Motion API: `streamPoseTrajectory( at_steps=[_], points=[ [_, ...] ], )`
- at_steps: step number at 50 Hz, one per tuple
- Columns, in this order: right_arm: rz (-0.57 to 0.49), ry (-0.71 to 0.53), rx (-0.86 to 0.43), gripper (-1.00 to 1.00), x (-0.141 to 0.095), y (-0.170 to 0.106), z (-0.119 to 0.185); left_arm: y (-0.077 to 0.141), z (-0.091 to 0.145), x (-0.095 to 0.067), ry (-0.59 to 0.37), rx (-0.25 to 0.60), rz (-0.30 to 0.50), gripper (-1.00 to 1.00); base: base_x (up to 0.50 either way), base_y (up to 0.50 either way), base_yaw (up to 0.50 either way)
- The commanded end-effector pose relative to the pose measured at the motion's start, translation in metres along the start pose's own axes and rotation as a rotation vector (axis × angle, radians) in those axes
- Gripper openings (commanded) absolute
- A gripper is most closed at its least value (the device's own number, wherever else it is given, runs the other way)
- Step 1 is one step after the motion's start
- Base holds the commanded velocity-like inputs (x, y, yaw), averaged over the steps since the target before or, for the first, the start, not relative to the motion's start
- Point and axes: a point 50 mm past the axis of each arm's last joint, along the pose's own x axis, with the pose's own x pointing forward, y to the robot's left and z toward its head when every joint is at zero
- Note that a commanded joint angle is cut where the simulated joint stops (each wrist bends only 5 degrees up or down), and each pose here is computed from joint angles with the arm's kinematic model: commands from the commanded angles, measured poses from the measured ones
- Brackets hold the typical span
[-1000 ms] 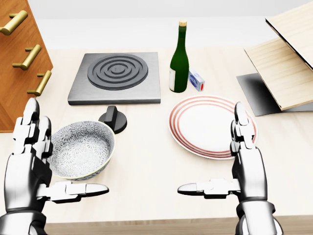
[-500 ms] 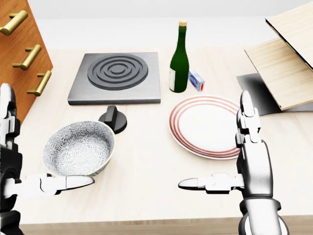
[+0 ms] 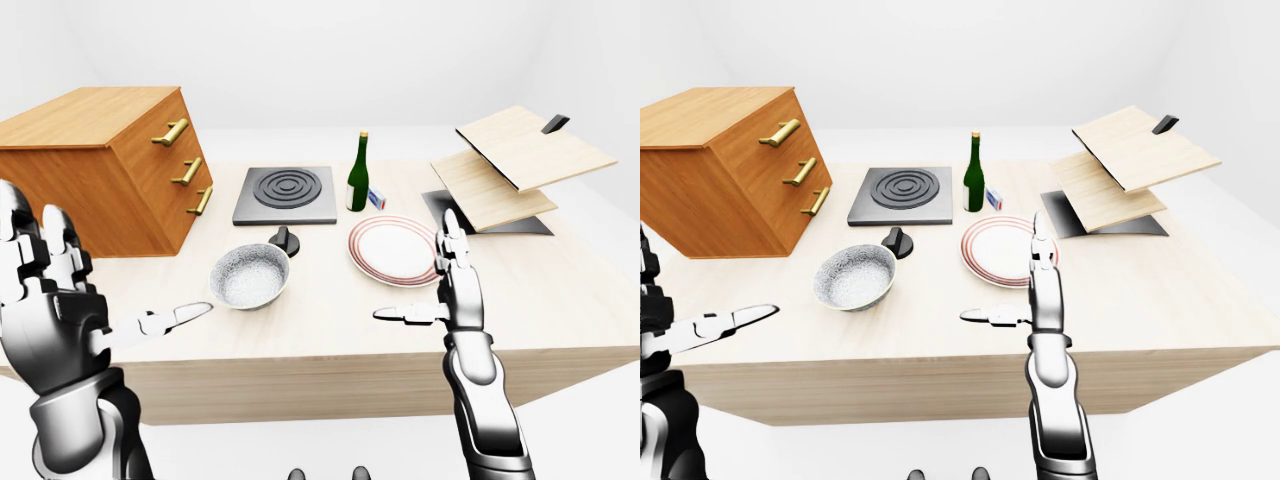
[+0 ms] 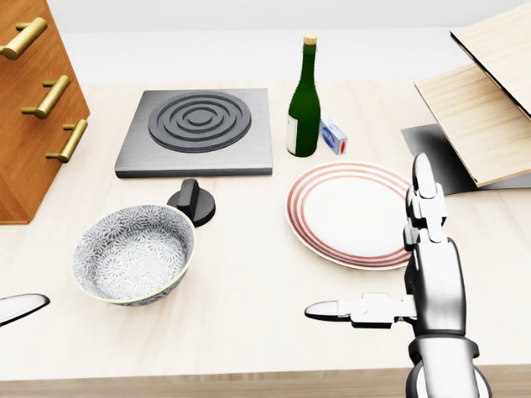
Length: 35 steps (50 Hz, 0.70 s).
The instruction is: Pick up the akita bowl and put it on the plate.
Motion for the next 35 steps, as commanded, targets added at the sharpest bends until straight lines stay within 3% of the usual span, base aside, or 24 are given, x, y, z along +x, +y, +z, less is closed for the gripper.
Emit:
streamPoseTrajectory(
  at_steps=[1, 12, 17, 35],
  points=[
    [-0.007, 0.001, -0.006, 1.00, 0.000, -0.001, 0.000, 0.026, 0.001, -0.005, 0.011, 0.053, 0.095, 1.00, 0.00, 0.00, 0.00],
    [-0.008, 0.009, -0.020, 1.00, -0.001, 0.000, -0.002, 0.032, -0.006, -0.008, 0.047, 0.060, 0.132, 1.00, 0.00, 0.00, 0.00],
    [-0.011, 0.011, -0.024, 1.00, -0.001, 0.000, -0.003, 0.039, -0.013, -0.011, 0.084, 0.089, 0.192, 1.00, 0.00, 0.00, 0.00],
    [-0.013, 0.016, -0.031, 1.00, -0.001, -0.001, -0.004, 0.063, -0.045, -0.027, 0.241, 0.022, 0.295, 1.00, 0.00, 0.00, 0.00]
  ],
)
